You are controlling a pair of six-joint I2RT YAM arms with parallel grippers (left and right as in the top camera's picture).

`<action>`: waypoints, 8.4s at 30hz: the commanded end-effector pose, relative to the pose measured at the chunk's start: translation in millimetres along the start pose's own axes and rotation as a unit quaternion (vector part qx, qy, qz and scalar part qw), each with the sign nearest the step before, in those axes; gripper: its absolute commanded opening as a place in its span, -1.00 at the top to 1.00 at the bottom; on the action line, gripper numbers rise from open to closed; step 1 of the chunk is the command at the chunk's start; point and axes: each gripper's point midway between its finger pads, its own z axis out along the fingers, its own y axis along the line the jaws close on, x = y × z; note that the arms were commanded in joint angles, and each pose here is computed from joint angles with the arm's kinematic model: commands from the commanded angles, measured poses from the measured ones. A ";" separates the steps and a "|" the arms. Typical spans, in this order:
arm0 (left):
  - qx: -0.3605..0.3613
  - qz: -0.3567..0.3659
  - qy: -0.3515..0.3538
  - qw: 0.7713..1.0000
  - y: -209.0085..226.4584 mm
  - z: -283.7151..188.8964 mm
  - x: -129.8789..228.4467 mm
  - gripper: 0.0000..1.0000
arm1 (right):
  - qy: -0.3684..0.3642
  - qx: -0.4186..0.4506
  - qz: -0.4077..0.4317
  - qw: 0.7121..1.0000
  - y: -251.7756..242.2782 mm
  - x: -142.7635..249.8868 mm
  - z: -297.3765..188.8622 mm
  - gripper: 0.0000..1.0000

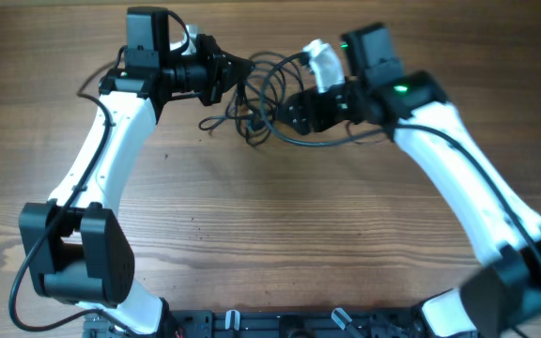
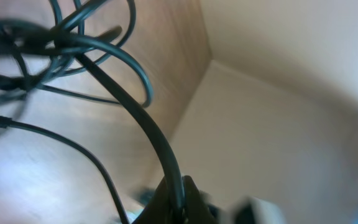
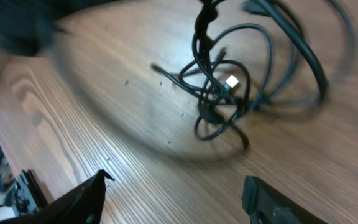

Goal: Untangle cables

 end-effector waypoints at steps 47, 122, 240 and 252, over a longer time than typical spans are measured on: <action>-0.383 0.286 -0.087 0.874 162.6 100.1 -0.5 0.92 | -0.071 0.021 0.066 0.995 -16.4 -27.7 -38.7 -0.54; -0.314 0.572 0.050 0.756 192.5 113.5 -71.8 0.45 | -0.051 0.035 0.079 0.995 -21.3 -17.0 -37.7 -0.54; -0.321 0.368 -0.099 0.867 115.6 51.1 -60.6 0.02 | -0.042 0.029 0.120 0.991 -15.3 -16.1 -56.6 -0.39; -0.316 0.443 0.006 0.839 152.2 75.3 -48.7 0.20 | -0.043 0.038 0.121 0.991 -18.5 -15.9 -56.9 -0.40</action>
